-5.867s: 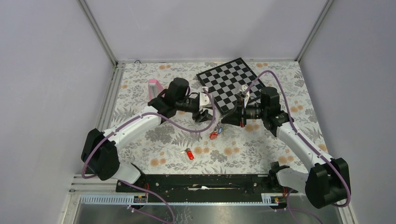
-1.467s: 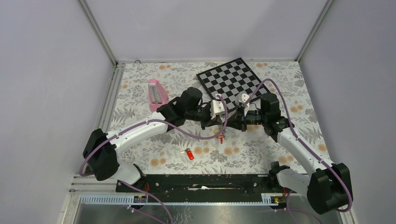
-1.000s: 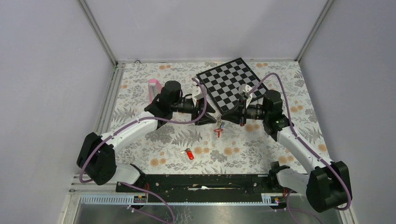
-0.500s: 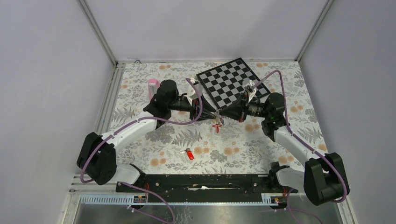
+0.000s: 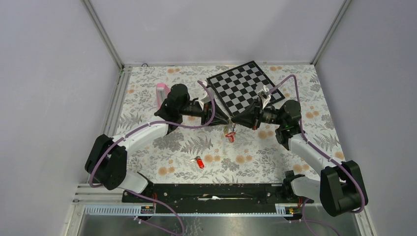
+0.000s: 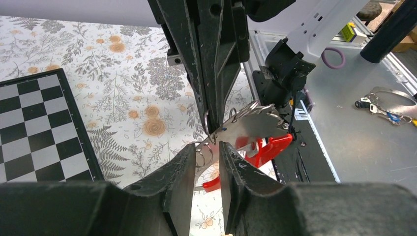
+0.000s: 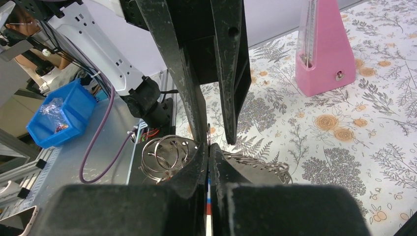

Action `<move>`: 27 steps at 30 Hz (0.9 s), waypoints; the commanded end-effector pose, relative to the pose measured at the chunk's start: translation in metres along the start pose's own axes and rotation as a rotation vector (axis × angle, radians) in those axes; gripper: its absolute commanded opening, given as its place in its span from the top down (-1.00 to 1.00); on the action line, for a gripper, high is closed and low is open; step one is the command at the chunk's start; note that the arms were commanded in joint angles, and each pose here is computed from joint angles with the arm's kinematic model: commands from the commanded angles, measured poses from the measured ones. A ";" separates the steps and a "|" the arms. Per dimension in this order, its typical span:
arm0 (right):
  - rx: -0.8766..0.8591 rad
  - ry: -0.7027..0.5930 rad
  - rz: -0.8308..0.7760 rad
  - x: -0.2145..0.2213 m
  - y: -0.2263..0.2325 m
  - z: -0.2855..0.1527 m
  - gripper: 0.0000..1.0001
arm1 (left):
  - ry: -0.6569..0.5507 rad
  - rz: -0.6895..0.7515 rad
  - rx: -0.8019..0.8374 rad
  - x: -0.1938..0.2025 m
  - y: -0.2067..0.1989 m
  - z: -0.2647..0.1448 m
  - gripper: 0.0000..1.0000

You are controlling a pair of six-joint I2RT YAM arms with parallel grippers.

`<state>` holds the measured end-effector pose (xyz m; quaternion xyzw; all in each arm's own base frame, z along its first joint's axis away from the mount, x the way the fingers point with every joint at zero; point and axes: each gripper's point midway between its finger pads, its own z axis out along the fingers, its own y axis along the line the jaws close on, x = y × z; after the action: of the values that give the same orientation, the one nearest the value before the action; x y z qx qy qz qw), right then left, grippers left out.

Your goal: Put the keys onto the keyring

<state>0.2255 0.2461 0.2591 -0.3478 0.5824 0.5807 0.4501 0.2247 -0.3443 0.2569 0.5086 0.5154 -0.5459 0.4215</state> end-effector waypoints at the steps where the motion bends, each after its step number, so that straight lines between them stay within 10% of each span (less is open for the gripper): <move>1: -0.021 -0.025 -0.086 -0.010 0.007 0.000 1.00 | -0.045 0.045 0.047 -0.016 -0.006 0.000 0.41; 27: -0.009 0.002 -0.110 0.005 0.001 -0.003 1.00 | -0.060 -0.015 0.076 -0.018 -0.002 0.008 1.00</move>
<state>0.2260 0.2449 0.2484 -0.3574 0.5818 0.5691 0.4581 0.2201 -0.3495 0.2526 0.4889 0.5219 -0.5864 0.3804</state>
